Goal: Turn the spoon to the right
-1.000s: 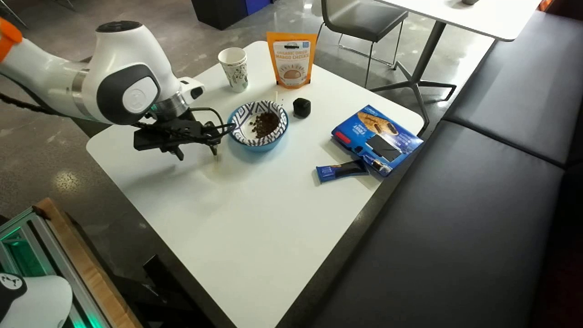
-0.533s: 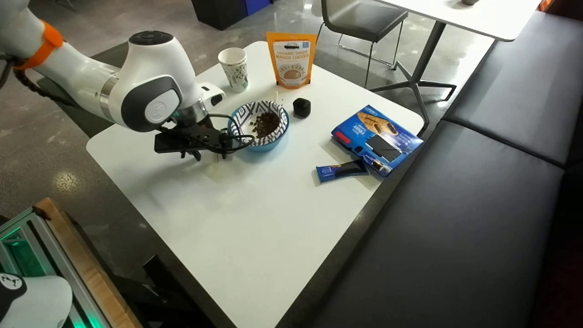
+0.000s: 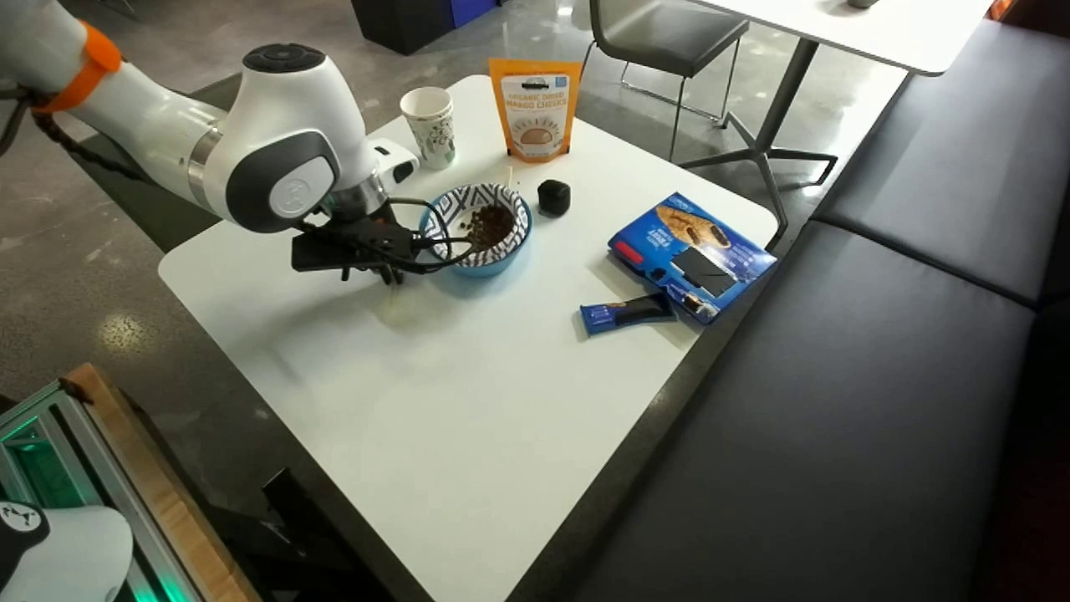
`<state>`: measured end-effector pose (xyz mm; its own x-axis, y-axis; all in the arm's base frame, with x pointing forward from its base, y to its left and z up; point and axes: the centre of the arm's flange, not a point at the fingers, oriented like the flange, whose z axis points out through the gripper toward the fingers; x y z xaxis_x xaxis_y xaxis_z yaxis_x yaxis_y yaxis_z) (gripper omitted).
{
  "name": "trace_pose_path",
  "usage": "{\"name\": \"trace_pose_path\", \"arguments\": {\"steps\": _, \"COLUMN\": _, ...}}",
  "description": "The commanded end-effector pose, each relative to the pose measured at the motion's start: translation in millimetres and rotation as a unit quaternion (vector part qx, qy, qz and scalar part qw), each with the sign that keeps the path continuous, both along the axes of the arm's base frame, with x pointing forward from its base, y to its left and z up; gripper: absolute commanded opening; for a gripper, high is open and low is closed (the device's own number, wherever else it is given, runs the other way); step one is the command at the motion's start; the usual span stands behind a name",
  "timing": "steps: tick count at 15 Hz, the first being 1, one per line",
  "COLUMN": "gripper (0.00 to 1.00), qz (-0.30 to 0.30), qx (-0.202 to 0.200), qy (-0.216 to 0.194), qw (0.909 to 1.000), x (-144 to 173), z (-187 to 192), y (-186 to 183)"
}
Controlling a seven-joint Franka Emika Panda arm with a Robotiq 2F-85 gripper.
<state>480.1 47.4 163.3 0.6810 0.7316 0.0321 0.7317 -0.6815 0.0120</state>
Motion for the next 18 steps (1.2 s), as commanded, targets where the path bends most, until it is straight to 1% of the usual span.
{"name": "trace_pose_path", "arguments": {"steps": 1, "gripper": 0.03, "qz": 0.001, "qx": 0.005, "qy": 0.013, "qw": 0.9999, "x": -5, "z": 2, "y": 5}}
{"name": "trace_pose_path", "arguments": {"steps": 3, "gripper": 0.03, "qz": -0.031, "qx": 0.0, "qy": 0.019, "qw": 0.9994, "x": -10, "z": 13, "y": 12}}
{"name": "trace_pose_path", "arguments": {"steps": 4, "gripper": 0.03, "qz": -0.068, "qx": -0.003, "qy": 0.027, "qw": 0.9973, "x": -11, "z": 24, "y": 16}}
{"name": "trace_pose_path", "arguments": {"steps": 7, "gripper": 0.03, "qz": -0.151, "qx": -0.007, "qy": 0.052, "qw": 0.9872, "x": -17, "z": 59, "y": 34}}
{"name": "trace_pose_path", "arguments": {"steps": 9, "gripper": 0.03, "qz": -0.2, "qx": -0.011, "qy": 0.071, "qw": 0.9771, "x": -24, "z": 79, "y": 48}}
{"name": "trace_pose_path", "arguments": {"steps": 12, "gripper": 0.03, "qz": -0.271, "qx": -0.009, "qy": 0.105, "qw": 0.9568, "x": -37, "z": 102, "y": 65}}
{"name": "trace_pose_path", "arguments": {"steps": 13, "gripper": 0.03, "qz": -0.296, "qx": 0.0, "qy": 0.106, "qw": 0.9493, "x": -41, "z": 109, "y": 68}}
{"name": "trace_pose_path", "arguments": {"steps": 15, "gripper": 0.03, "qz": -0.344, "qx": 0.015, "qy": 0.1, "qw": 0.9334, "x": -49, "z": 120, "y": 73}}
{"name": "trace_pose_path", "arguments": {"steps": 16, "gripper": 0.03, "qz": -0.368, "qx": 0.021, "qy": 0.091, "qw": 0.925, "x": -52, "z": 122, "y": 74}}
{"name": "trace_pose_path", "arguments": {"steps": 18, "gripper": 0.03, "qz": -0.415, "qx": 0.025, "qy": 0.079, "qw": 0.9063, "x": -59, "z": 124, "y": 76}}
